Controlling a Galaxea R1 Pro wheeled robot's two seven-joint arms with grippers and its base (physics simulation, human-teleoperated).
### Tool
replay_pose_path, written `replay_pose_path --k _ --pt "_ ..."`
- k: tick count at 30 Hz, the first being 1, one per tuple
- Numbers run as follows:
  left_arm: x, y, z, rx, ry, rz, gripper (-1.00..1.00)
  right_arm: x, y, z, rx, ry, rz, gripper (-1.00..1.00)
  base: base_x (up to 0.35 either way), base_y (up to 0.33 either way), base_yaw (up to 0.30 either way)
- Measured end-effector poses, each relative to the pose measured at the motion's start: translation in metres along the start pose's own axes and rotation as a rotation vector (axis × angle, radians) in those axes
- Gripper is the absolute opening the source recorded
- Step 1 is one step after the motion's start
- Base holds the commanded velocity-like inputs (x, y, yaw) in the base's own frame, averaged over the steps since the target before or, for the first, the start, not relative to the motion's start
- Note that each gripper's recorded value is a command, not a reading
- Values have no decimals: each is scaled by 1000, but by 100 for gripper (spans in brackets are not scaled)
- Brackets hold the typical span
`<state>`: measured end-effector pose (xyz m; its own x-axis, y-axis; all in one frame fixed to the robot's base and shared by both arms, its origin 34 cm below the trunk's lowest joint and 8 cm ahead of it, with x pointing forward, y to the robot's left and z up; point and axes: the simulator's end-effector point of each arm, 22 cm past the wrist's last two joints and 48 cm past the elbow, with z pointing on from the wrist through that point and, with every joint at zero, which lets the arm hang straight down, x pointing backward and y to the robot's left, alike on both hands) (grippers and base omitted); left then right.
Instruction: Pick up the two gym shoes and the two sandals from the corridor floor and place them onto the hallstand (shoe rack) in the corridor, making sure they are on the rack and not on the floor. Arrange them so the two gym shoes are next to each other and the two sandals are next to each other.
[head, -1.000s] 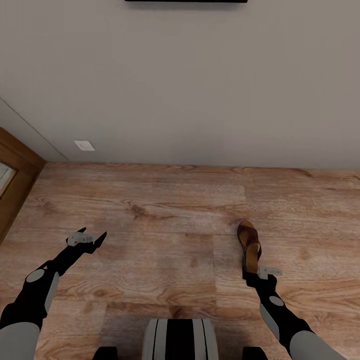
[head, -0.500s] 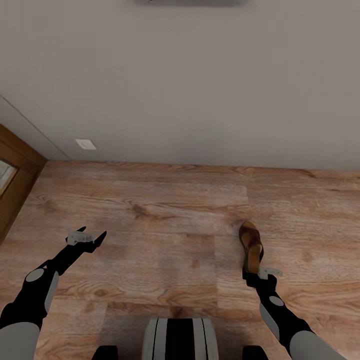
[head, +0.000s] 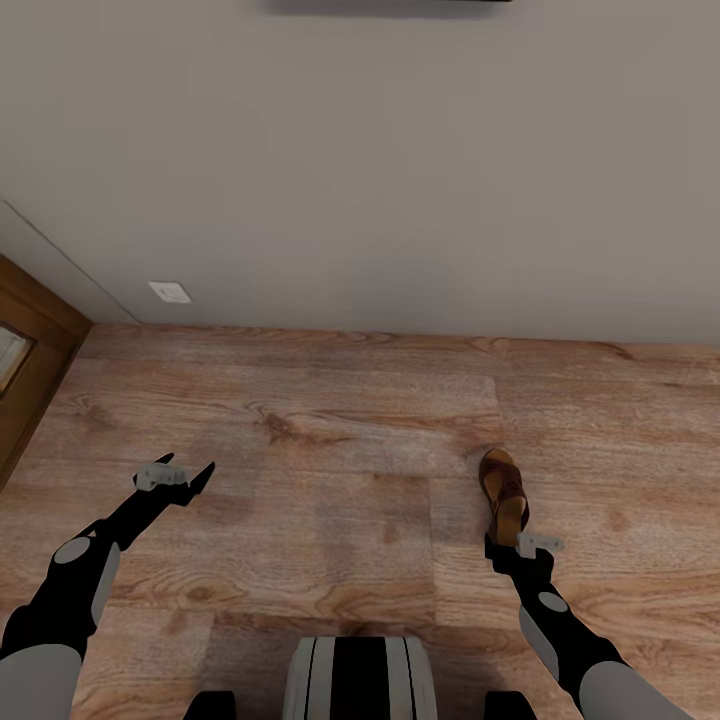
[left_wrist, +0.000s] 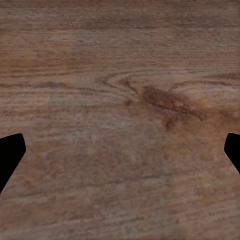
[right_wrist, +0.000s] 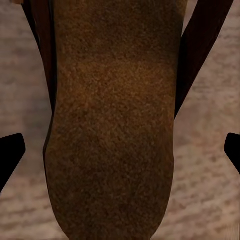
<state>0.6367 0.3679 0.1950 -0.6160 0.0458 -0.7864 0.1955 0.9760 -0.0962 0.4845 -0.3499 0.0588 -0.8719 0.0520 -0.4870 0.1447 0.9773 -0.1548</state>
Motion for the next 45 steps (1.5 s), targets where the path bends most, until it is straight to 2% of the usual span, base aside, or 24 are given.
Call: replay_pose_path --k 37,38,45 --pt "11 5 1 -5 18 2 100 10 0 3 2 16 -4 100 2 0 0" --pt "11 5 1 -5 18 2 100 10 0 3 2 16 -4 -100 0 0 0" --pt "11 6 0 -6 19 2 100 11 -2 3 6 17 -4 -100 0 0 0"
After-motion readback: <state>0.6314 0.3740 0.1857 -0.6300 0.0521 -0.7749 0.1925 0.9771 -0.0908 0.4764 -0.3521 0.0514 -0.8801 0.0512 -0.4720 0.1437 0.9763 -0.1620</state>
